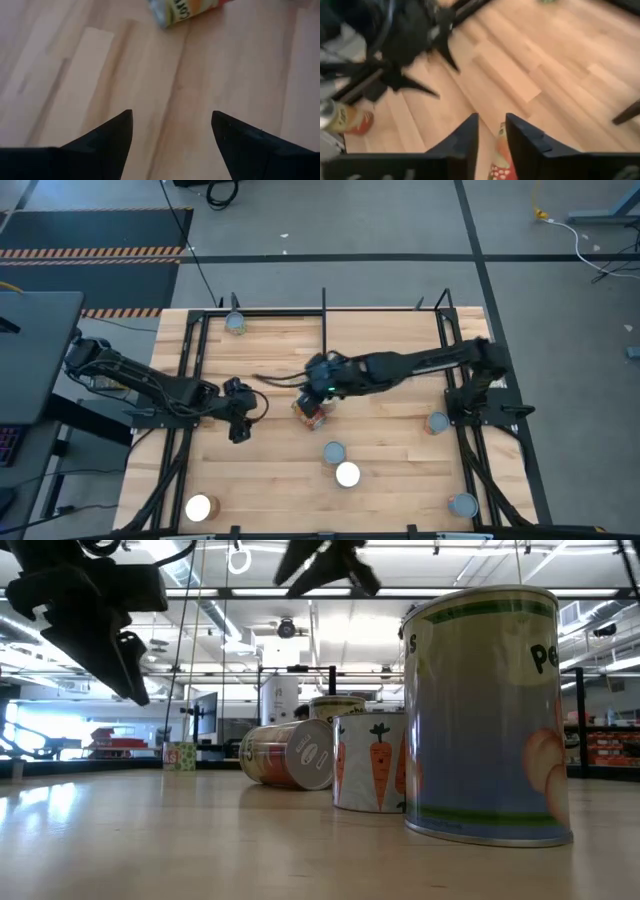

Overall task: Pick and place cans onto a shelf
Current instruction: Put the top large canned corn on the shelf

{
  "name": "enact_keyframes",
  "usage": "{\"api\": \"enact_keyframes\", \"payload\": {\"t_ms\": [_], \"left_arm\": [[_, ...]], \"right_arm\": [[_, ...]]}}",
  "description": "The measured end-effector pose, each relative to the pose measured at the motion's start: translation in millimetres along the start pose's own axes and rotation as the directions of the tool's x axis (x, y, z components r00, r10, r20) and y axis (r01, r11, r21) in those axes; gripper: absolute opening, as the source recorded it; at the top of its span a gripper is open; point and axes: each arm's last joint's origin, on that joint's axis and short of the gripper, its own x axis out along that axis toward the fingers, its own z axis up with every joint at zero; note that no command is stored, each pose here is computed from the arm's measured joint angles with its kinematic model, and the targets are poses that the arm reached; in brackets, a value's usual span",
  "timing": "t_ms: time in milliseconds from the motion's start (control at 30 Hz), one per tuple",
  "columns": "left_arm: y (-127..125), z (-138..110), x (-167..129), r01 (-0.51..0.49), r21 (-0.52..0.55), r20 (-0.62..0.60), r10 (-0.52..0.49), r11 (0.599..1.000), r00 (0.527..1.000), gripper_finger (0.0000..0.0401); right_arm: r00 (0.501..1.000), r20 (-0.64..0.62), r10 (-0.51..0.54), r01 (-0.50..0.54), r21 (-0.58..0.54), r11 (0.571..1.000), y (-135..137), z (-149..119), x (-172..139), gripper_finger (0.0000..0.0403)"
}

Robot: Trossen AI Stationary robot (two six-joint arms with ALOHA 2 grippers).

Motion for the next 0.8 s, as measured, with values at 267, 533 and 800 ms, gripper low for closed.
{"api": "enact_keyframes", "payload": {"t_ms": [267, 533, 800], "left_arm": [[21, -15, -30, -0.051, -0.077, -0.006, 0.050, 0.996, 0.999, 0.0275], [33, -21, -50, -0.024, -0.176, 0.063, 0.036, 0.984, 0.997, 0.0275], [35, -21, -52, -0.039, -0.215, 0.093, 0.060, 0.976, 0.994, 0.0275]], "right_arm": [[0.987, -0.160, 0.002, -0.005, -0.015, 1.000, 17, 6, 62, 0.0231], [0.937, -0.330, -0.110, 0.146, 0.084, 0.986, -3, 9, 120, 0.0290], [0.866, -0.470, -0.174, 0.217, 0.038, 0.975, -21, -4, 149, 0.0291]]}}
